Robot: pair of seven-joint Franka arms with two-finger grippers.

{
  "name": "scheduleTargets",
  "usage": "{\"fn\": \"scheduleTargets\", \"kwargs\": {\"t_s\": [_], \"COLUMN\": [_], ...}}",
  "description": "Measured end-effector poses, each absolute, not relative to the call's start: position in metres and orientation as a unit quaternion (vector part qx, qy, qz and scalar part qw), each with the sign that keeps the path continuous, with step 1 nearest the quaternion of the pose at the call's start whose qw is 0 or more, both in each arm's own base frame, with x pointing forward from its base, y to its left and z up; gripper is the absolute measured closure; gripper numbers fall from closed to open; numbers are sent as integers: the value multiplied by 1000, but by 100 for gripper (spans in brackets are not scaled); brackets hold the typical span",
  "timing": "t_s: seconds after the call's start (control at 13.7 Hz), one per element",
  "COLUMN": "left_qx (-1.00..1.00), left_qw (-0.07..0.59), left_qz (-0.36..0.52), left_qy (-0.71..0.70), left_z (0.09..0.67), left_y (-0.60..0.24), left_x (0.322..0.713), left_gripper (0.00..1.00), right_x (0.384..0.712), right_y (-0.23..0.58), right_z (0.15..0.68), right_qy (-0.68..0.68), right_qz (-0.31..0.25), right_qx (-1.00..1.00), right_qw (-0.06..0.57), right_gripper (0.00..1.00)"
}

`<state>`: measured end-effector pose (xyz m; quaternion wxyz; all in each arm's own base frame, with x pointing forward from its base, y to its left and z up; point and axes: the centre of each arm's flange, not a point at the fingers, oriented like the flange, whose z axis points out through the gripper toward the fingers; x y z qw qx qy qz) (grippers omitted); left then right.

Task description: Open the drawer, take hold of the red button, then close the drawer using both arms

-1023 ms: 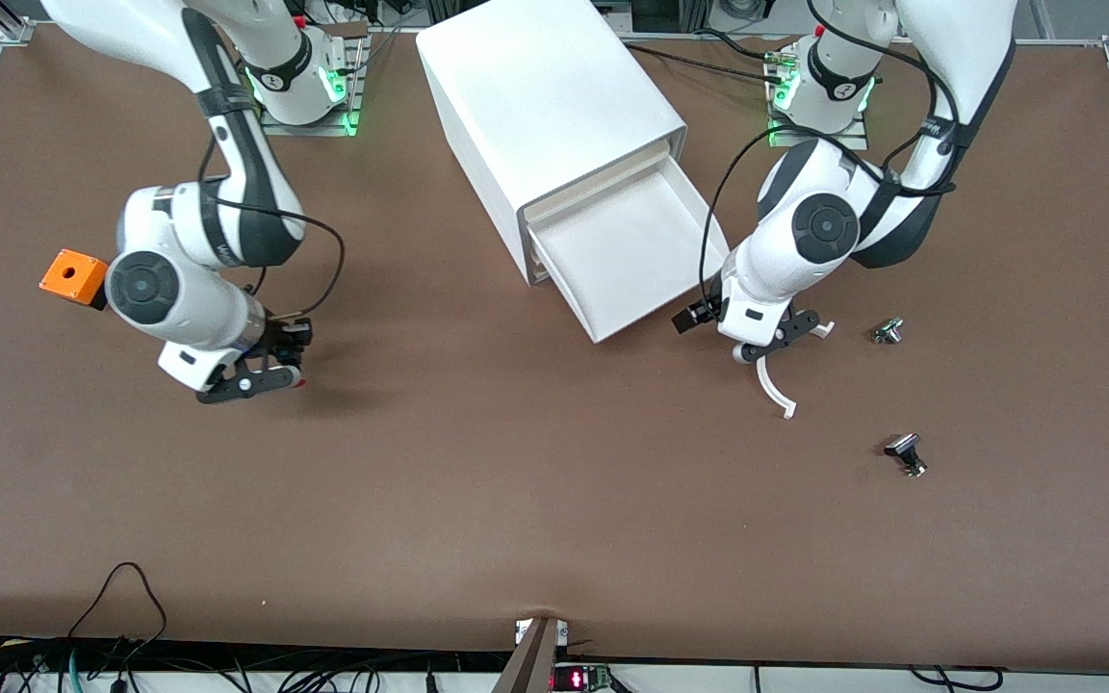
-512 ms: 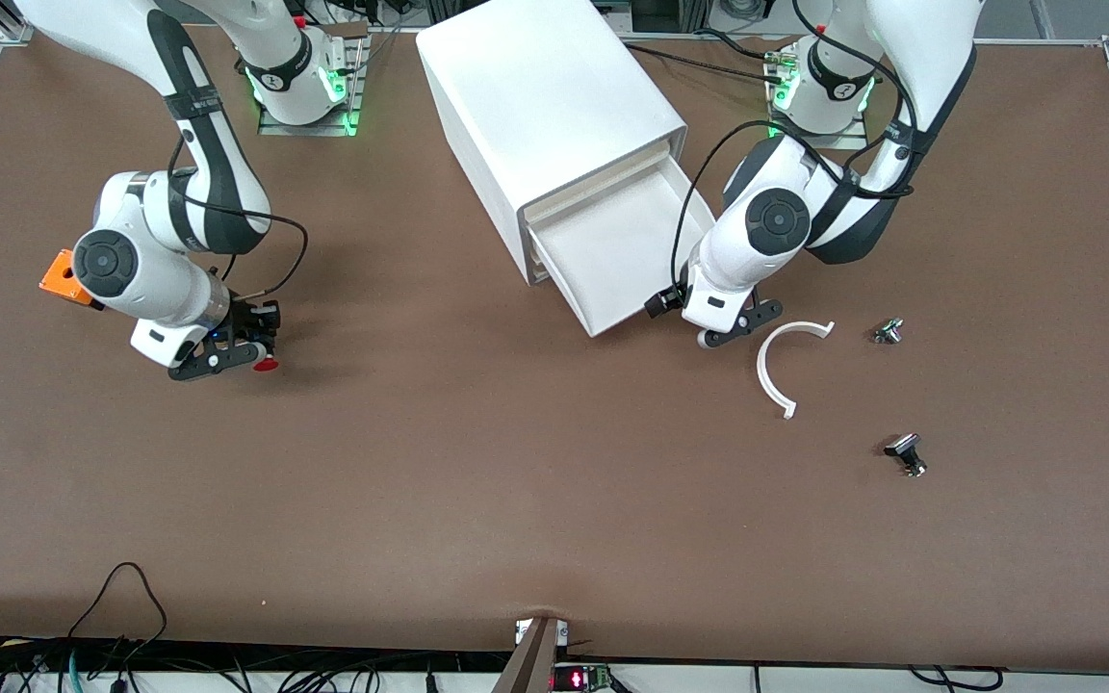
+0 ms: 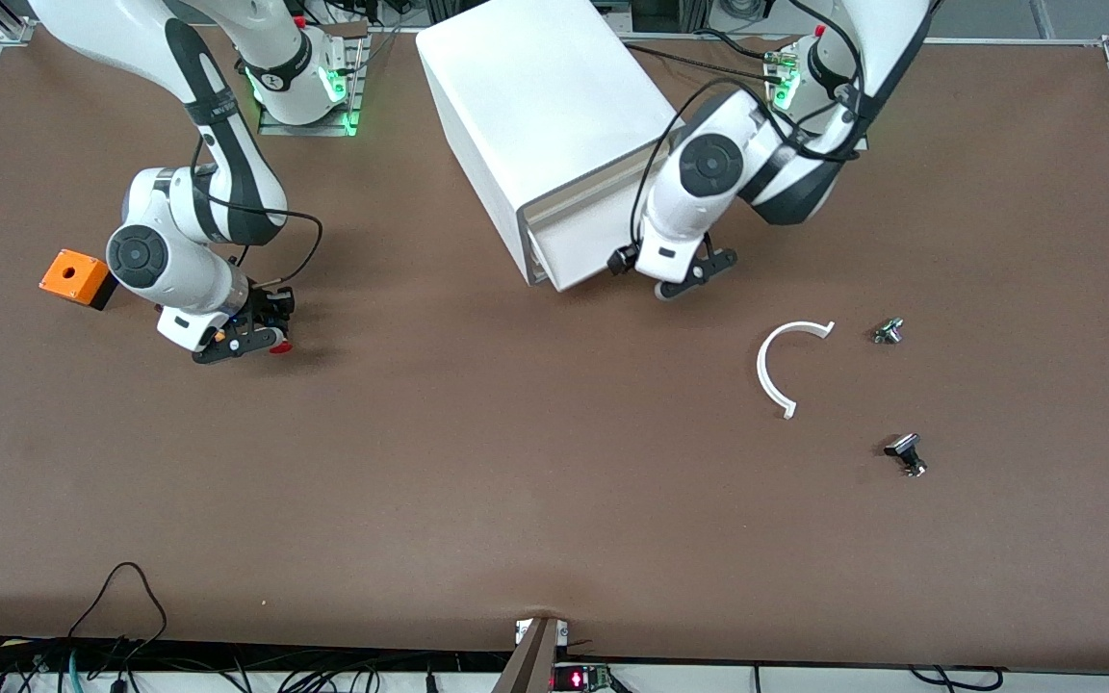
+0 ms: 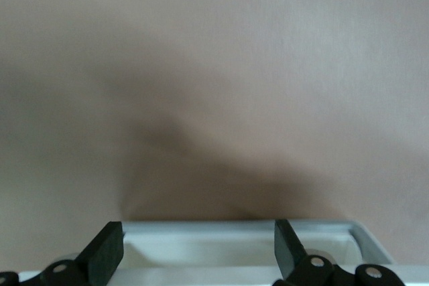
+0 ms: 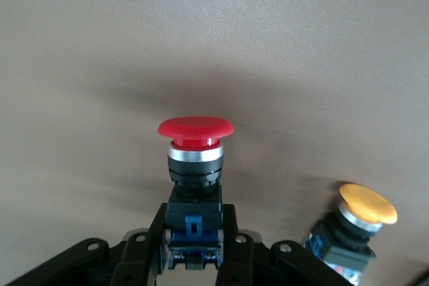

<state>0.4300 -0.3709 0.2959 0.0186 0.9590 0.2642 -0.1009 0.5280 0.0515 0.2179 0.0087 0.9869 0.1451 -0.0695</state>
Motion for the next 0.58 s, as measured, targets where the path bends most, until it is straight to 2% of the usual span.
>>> {"fn": "scheduleTargets", "kwargs": {"t_s": [0.29, 0.58], "left_qx": [961, 959], "left_qw": [13, 12], "left_qz": [-98, -107], "left_qy": [257, 261], "left_z": [307, 306], "left_y": [-396, -401], "left_x": [394, 383], "left_gripper": [0, 0], "right_x": [522, 519], "right_y": [54, 62], "right_z": [197, 186], "right_qy": [150, 158], "right_qz": [-43, -43], "right_qx": [988, 986], "right_qw": [15, 15], "right_gripper": [67, 67]}}
